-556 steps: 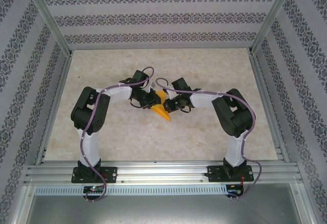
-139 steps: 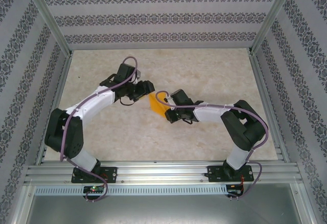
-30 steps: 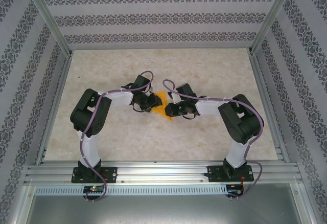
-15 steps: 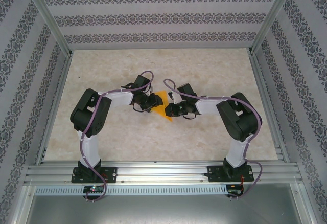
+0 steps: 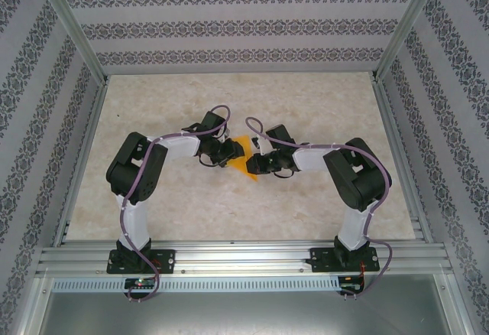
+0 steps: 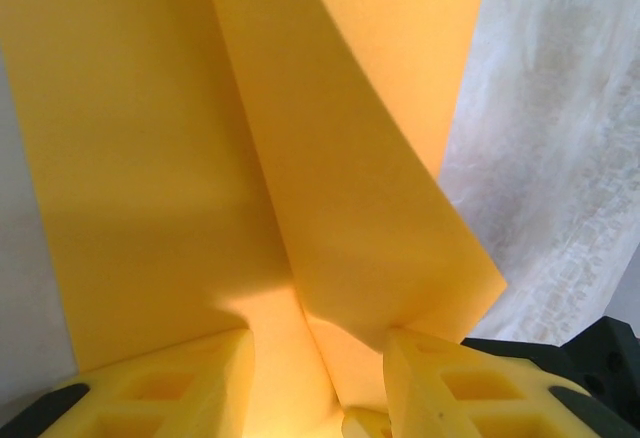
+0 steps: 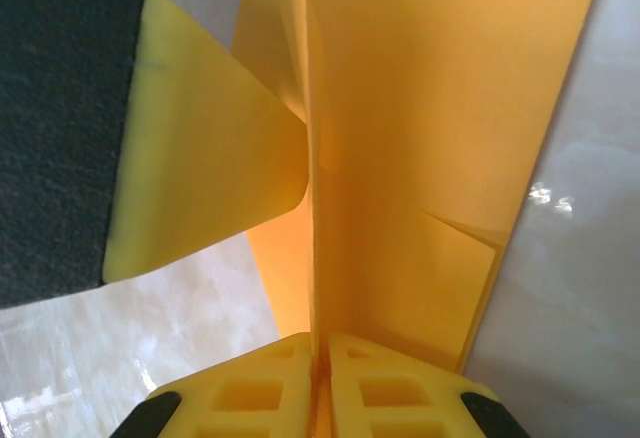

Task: Fold a paper plane with a square sheet of paper (fold left side to right side)
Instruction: Fourth fold the wing at the center of the table.

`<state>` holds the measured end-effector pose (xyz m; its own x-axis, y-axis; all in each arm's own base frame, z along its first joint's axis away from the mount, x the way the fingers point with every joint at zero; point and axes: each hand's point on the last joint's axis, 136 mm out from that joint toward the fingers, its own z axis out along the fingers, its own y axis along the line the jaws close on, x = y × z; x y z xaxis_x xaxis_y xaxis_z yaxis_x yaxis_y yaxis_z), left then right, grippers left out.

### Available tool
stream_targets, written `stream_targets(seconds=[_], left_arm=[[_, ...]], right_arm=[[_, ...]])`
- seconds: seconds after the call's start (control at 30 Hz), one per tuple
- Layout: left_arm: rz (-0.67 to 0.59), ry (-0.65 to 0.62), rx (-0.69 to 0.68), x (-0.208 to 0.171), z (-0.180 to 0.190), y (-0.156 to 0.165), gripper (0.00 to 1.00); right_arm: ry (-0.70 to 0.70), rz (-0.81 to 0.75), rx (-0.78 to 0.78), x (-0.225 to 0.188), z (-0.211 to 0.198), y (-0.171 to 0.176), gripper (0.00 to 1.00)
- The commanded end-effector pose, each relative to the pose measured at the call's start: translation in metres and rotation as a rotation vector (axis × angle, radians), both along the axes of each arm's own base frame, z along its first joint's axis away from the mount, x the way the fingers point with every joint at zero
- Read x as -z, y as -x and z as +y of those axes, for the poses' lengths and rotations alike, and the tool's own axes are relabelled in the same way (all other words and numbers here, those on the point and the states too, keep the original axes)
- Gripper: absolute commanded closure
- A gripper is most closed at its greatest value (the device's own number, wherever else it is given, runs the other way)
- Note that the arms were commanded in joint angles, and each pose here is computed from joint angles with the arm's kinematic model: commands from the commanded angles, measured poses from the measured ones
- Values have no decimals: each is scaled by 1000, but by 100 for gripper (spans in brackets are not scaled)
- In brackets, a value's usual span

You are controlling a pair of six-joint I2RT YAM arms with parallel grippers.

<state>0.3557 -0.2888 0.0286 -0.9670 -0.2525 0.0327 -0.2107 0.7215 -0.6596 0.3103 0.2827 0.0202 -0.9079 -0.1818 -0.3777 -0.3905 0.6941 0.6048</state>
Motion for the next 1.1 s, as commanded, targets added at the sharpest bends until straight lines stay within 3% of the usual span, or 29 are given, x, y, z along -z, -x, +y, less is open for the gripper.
stream_targets(seconds=[0.0,0.7,1.07], left_arm=[[44,-55,2,24,3,8,58],[52,-75,4,27,6,10,58],[52,-80,4,27,7,10,58]], right_arm=[[-48,-21,4,-7,4,-8,87],[-80,-101,58,-53,-17,-28,71],[-174,-57,49,-50,6,-55,73]])
